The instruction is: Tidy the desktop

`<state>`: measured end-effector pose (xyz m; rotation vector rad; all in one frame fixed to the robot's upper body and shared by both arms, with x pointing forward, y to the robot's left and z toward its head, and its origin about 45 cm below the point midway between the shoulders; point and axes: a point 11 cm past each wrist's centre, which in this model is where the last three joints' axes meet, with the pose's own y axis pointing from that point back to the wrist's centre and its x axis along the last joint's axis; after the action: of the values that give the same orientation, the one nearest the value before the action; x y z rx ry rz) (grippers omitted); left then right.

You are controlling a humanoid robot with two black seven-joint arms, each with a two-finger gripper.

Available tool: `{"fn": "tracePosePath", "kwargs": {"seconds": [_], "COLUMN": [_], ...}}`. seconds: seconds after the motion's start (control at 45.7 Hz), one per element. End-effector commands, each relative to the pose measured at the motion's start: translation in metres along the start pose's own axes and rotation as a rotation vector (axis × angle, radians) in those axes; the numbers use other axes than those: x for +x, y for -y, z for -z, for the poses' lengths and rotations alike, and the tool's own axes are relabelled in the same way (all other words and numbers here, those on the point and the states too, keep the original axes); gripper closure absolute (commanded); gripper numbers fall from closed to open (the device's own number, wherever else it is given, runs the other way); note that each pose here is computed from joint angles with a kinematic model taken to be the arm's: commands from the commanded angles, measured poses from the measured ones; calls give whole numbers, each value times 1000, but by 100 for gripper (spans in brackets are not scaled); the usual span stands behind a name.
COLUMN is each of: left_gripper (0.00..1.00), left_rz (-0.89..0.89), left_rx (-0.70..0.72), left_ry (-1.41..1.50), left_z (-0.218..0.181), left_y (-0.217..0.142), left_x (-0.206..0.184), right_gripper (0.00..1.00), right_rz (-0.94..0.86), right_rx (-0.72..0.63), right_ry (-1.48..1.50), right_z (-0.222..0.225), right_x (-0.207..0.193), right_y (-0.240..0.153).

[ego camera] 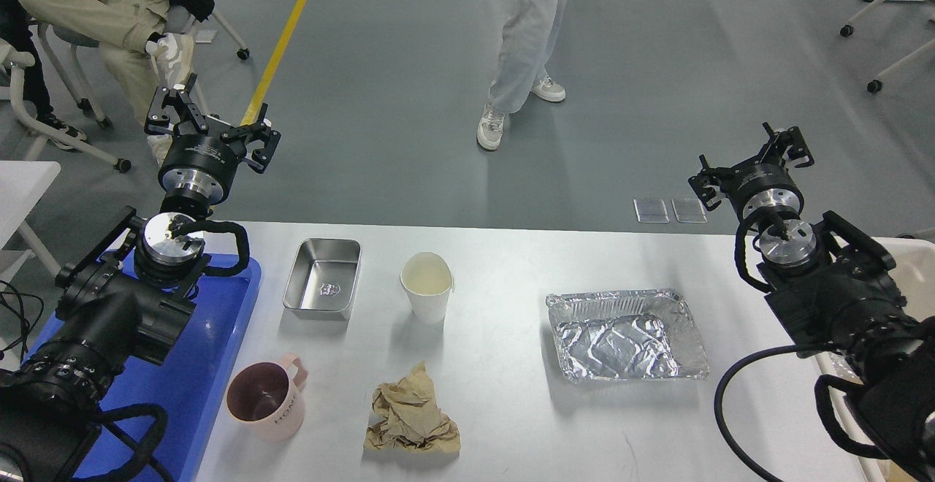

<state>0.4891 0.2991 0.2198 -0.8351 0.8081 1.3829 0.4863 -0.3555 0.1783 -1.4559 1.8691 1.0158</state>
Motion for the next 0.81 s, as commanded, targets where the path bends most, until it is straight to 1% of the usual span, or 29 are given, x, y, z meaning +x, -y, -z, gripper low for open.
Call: {"fn": "tracePosePath", "kwargs": {"seconds": [0.0, 0.46, 0.547, 0.657, 0.788], "left_gripper": [4, 4, 4, 4, 4], "left_rz": [4, 16, 75, 179, 186], "left_rx": [-1, -37, -42, -67, -72], "left_ry": [1, -10, -7, 1, -17], "left_z": [0, -8, -15, -35, -31], "left_y": [0, 0, -1, -4, -3], "left_x": [-1, -1, -6, -14, -16], "right_gripper": [0, 0, 0, 0, 0], "right_rz": [4, 1, 1, 2, 5], "right_rx": [1, 0, -2, -2, -3], "right_ry": [0, -1, -4, -4, -4], "right_z": [0, 0, -1, 0, -1], "right_x": [-2, -1, -1, -2, -3], "right_y": [0, 0, 0, 0, 1]}}
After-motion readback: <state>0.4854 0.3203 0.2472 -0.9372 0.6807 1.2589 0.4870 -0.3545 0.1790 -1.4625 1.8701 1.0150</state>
